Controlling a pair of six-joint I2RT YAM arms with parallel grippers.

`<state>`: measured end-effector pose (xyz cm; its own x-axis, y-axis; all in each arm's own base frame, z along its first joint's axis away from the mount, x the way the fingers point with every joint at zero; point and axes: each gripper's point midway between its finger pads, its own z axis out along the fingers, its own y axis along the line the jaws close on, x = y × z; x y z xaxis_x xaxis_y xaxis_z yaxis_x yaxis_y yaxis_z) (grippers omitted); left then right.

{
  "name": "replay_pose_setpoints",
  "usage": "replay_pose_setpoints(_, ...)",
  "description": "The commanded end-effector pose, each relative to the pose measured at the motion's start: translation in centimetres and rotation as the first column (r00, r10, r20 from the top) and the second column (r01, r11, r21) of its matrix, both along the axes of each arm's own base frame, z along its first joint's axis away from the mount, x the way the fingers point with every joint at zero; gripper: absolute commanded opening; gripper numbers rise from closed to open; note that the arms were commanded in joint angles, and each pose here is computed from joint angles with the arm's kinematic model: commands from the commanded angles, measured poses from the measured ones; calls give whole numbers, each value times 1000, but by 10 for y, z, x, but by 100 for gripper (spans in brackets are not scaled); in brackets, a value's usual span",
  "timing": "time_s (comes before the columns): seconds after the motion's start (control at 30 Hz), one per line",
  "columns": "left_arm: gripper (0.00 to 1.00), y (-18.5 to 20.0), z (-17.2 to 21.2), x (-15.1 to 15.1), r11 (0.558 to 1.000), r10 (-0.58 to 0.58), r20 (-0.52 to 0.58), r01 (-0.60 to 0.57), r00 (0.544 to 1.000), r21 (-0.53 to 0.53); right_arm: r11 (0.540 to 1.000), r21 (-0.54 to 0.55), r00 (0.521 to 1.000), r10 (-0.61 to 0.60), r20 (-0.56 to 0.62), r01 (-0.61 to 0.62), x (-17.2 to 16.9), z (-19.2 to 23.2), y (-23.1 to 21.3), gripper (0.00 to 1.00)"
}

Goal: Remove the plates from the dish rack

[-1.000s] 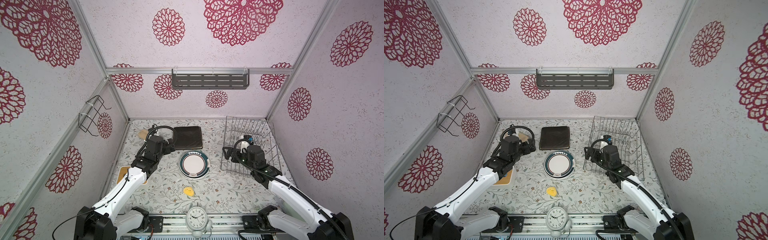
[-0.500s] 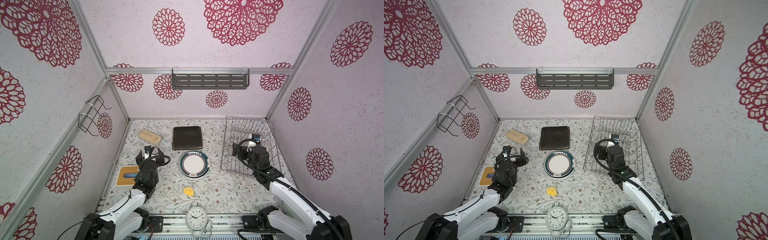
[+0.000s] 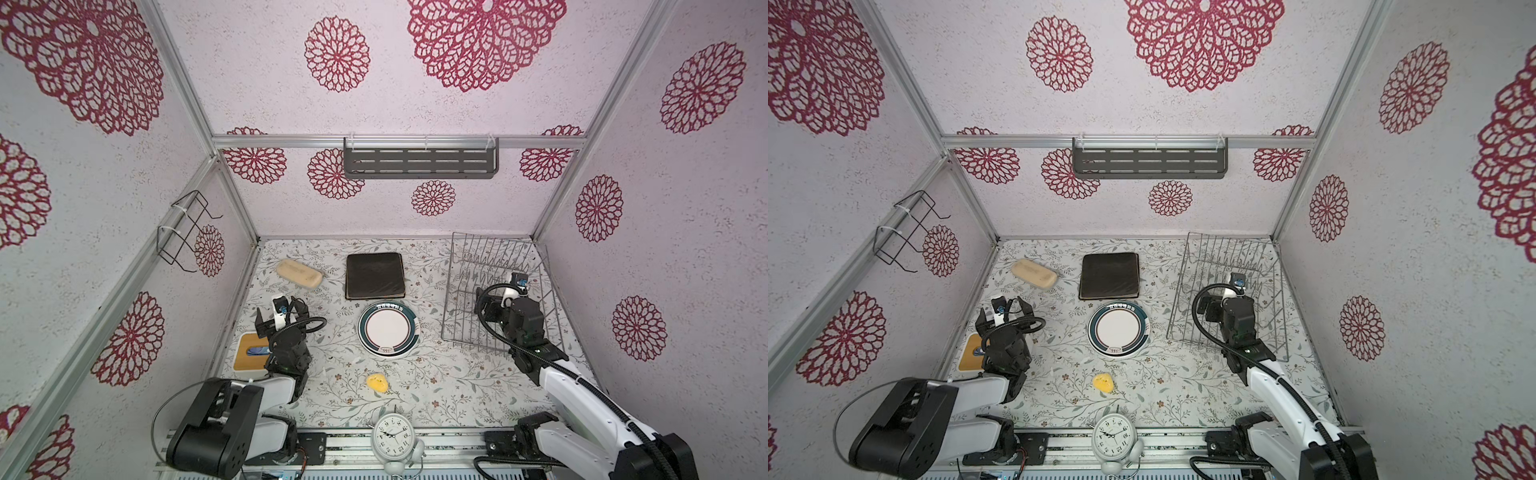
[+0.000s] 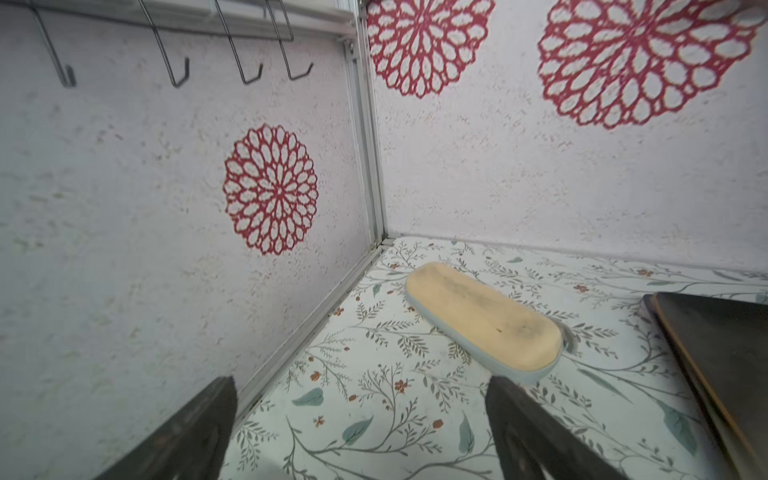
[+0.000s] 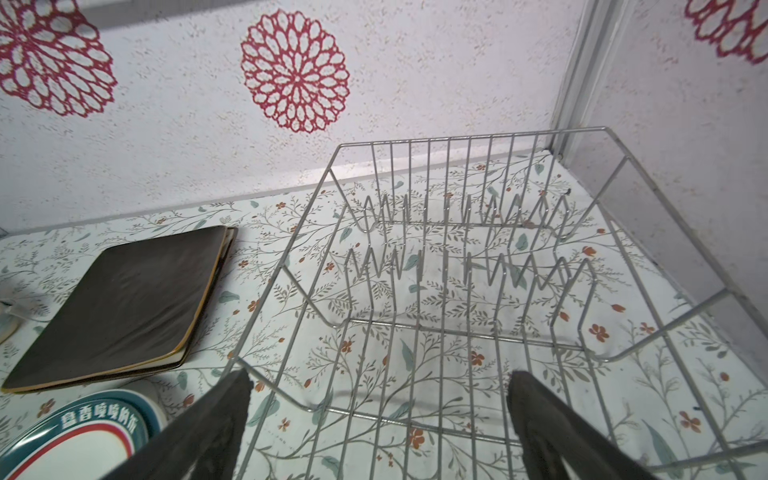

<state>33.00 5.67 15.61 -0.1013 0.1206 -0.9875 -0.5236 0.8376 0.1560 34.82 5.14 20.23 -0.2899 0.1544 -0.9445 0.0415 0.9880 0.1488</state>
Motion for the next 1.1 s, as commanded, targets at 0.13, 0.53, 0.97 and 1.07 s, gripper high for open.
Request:
replay_pose_setpoints(0.13, 97, 6, 1, 26, 1000, 7, 66, -7, 998, -10, 994, -55, 994, -95, 59, 98, 21, 9, -33, 99)
replay_pose_setpoints(0.53, 97, 26, -21, 42, 971, -155, 39, 160, 987, -180, 963, -207, 984, -176, 10, 174, 31, -34, -60, 99)
replay_pose_setpoints(0.97, 97, 40, -32, 62, 934, -206, -25, 189, 978, -302, 962, -223, 988, -151, 44, 157, 34, -71, -68, 99)
replay_pose_setpoints(1.07, 97, 40, -32, 62, 934, -205, -25, 188, 978, -302, 963, -221, 988, -146, 53, 154, 35, -76, -68, 99)
